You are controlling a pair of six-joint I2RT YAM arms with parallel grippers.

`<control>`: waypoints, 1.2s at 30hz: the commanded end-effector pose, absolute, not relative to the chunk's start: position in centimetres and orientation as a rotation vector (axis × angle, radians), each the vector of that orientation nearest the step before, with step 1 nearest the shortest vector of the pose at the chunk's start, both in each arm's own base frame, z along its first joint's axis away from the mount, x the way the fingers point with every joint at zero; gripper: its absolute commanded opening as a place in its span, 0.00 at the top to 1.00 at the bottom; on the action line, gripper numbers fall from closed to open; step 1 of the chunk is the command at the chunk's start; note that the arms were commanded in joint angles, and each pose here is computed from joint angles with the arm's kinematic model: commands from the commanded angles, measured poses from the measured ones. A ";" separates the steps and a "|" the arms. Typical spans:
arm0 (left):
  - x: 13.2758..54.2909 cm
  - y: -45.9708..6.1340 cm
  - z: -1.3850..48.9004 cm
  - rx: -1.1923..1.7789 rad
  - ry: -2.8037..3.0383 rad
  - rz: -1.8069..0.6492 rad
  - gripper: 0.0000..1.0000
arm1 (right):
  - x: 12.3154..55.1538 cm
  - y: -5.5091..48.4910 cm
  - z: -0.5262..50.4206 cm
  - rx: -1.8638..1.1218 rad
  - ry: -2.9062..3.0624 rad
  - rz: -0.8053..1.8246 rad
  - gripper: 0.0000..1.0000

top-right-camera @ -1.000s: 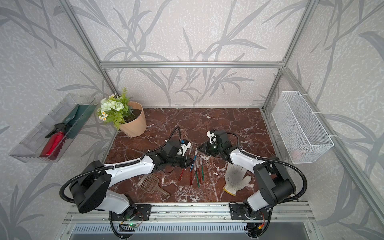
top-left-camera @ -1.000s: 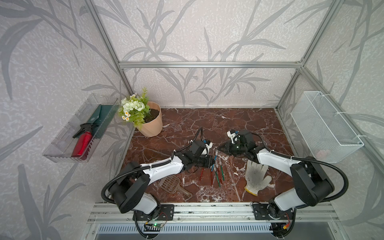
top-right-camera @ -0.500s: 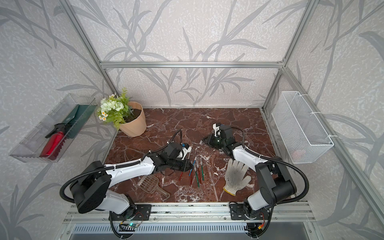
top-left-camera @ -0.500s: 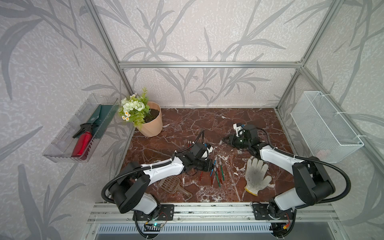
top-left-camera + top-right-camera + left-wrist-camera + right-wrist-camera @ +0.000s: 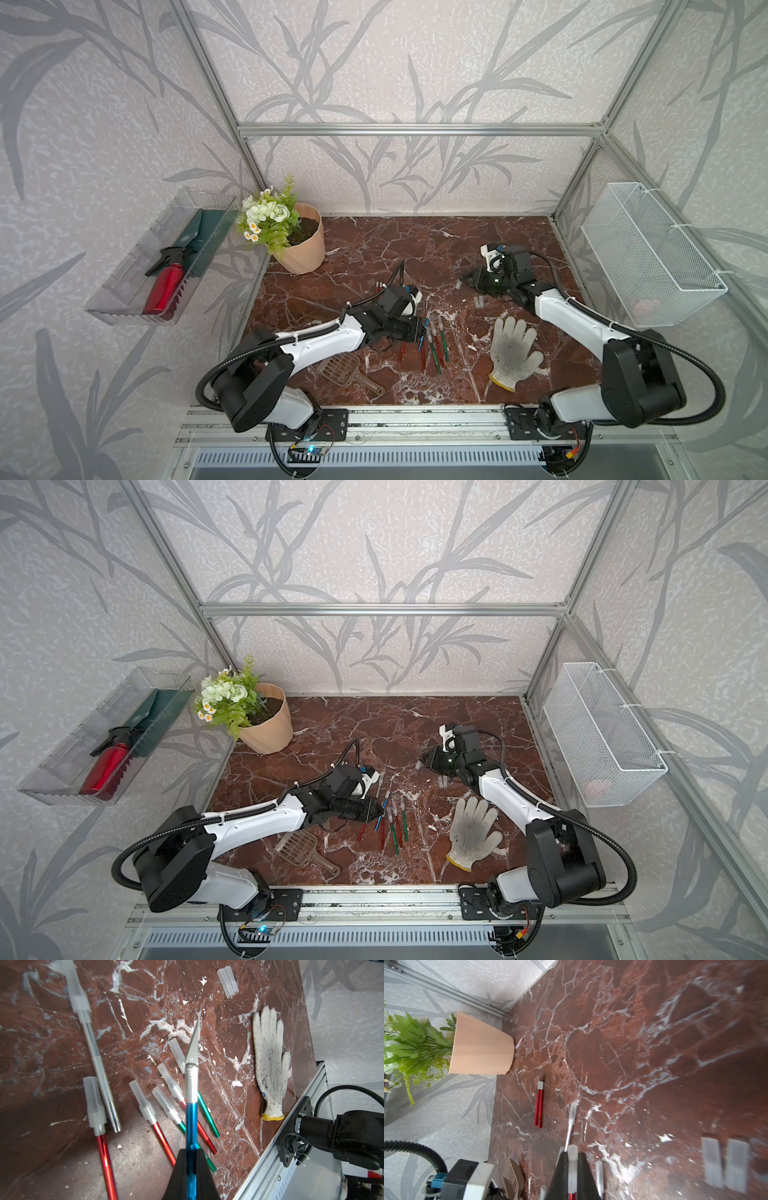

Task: Remove protective caps from carving knives
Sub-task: Place the protective sleeve at the center of the board.

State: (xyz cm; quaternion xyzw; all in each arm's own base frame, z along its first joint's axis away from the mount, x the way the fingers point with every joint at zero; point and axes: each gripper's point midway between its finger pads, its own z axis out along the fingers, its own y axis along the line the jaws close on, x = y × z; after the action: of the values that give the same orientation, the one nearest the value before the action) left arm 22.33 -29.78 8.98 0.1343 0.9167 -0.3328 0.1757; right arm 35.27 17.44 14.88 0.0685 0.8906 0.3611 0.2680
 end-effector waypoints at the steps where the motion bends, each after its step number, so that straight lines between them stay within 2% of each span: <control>1: 23.4 -29.1 9.7 0.289 2.551 -0.918 0.96 | 33.2 14.0 13.7 0.126 2.534 0.749 0.94; 7: 24.1 -28.5 10.2 0.256 2.530 -0.900 0.97 | 32.2 9.8 12.2 0.154 2.659 0.504 0.93; 15: 24.4 -27.1 10.6 0.220 2.507 -0.861 0.97 | 32.5 8.1 9.9 0.112 2.800 0.308 0.93; 36: 24.5 -24.2 11.4 0.176 2.488 -0.796 0.97 | 35.7 8.4 5.5 0.036 2.910 0.254 0.93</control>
State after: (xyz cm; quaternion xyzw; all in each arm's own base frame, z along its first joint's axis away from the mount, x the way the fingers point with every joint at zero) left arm 24.58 -24.89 11.30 0.0644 0.9158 -0.3046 0.2537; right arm 35.17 8.31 5.84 0.0211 0.9889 0.0903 0.1164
